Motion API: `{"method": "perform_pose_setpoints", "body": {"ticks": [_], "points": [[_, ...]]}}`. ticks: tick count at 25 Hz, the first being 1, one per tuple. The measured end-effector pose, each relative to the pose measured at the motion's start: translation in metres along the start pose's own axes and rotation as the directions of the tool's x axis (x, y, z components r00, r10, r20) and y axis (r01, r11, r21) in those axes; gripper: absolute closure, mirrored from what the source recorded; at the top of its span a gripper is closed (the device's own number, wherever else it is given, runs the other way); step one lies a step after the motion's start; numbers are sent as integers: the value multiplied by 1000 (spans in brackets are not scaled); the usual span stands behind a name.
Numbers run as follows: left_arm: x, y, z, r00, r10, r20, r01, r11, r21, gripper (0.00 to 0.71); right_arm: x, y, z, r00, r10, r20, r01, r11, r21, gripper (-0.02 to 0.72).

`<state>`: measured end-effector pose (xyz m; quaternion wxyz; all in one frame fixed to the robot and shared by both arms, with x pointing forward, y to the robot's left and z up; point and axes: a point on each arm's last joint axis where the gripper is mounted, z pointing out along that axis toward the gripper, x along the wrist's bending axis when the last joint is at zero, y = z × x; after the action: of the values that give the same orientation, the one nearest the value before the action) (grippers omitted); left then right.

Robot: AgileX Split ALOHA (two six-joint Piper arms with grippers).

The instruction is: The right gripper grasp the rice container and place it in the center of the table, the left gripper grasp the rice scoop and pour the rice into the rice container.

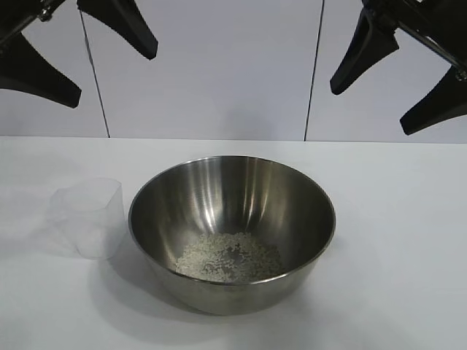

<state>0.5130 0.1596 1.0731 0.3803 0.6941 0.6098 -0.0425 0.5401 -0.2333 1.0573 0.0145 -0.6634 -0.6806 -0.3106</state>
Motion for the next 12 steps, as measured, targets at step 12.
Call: {"method": "perform_pose_setpoints", "body": {"ticks": [12], "points": [[5,0,11,999,-33,0,33,999,13,16,0,2,0,1000,0,5,0,1000,-21,62]]}}
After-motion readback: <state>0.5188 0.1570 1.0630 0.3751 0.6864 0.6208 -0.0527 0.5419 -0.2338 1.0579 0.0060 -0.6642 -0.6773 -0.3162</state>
